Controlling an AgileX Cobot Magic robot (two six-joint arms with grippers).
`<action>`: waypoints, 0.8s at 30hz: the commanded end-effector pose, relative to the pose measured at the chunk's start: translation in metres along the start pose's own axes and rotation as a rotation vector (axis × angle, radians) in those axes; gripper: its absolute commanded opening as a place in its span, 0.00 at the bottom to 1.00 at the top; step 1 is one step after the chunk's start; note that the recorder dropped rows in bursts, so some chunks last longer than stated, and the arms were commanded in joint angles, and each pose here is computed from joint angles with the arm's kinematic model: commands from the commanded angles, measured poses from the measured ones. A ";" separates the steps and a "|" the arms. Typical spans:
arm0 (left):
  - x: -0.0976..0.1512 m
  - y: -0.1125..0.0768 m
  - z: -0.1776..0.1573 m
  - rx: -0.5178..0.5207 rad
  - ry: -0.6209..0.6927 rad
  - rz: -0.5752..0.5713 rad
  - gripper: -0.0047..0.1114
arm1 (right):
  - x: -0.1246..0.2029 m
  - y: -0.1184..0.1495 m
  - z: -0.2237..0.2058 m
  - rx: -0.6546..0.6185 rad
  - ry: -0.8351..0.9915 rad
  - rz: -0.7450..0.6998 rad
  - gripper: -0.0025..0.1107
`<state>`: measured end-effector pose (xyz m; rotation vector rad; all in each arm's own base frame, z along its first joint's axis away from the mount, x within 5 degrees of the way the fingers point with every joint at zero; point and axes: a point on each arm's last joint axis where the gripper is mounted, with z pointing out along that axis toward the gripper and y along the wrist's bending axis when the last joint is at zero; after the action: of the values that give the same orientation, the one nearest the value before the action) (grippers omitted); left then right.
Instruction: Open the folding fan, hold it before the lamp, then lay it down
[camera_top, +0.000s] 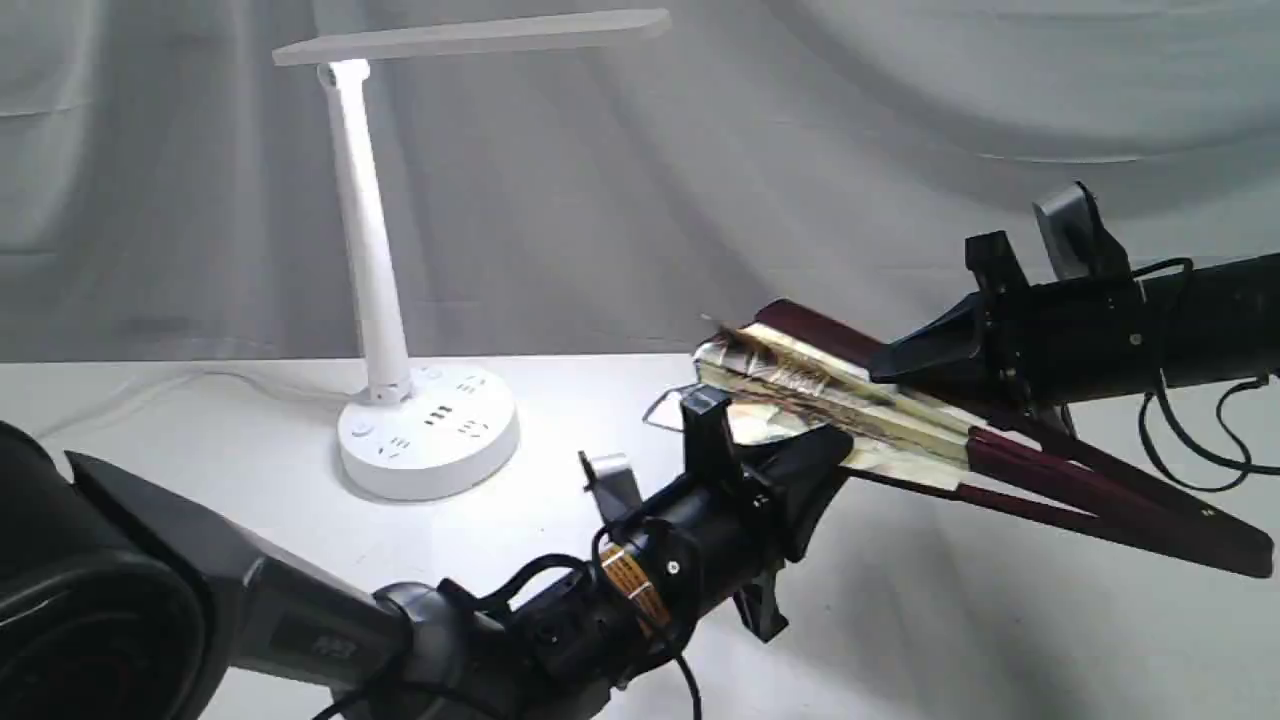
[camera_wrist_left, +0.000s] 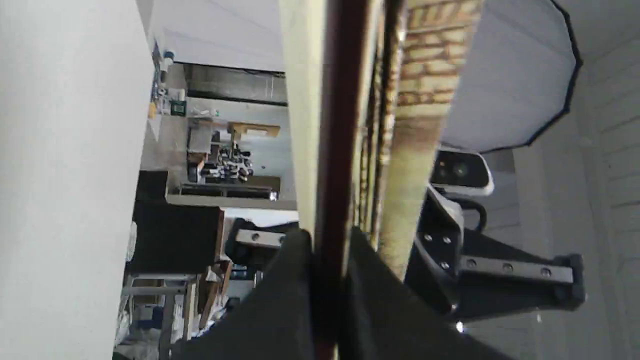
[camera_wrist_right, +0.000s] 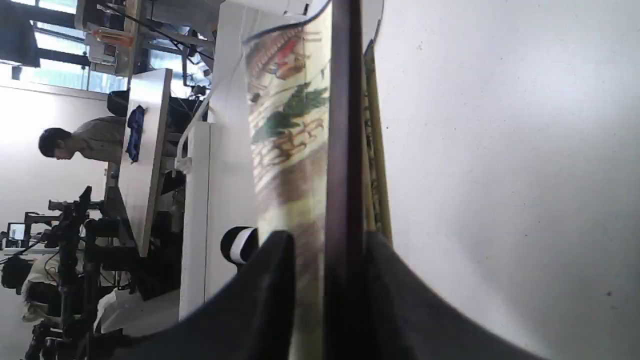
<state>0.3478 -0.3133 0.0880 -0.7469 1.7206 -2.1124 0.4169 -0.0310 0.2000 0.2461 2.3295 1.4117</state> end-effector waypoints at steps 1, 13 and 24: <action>0.003 -0.017 0.010 0.051 0.067 0.045 0.04 | 0.000 0.003 0.001 -0.015 -0.006 -0.007 0.15; -0.015 -0.018 0.001 0.014 0.099 0.041 0.04 | -0.002 0.000 0.000 0.003 -0.027 -0.007 0.14; -0.014 -0.018 0.001 0.013 0.107 0.053 0.04 | -0.002 0.000 0.000 0.006 -0.030 -0.031 0.02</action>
<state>0.3624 -0.3024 0.0936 -0.6247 1.7842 -2.1348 0.4185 -0.0317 0.2004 0.2435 2.3114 1.3955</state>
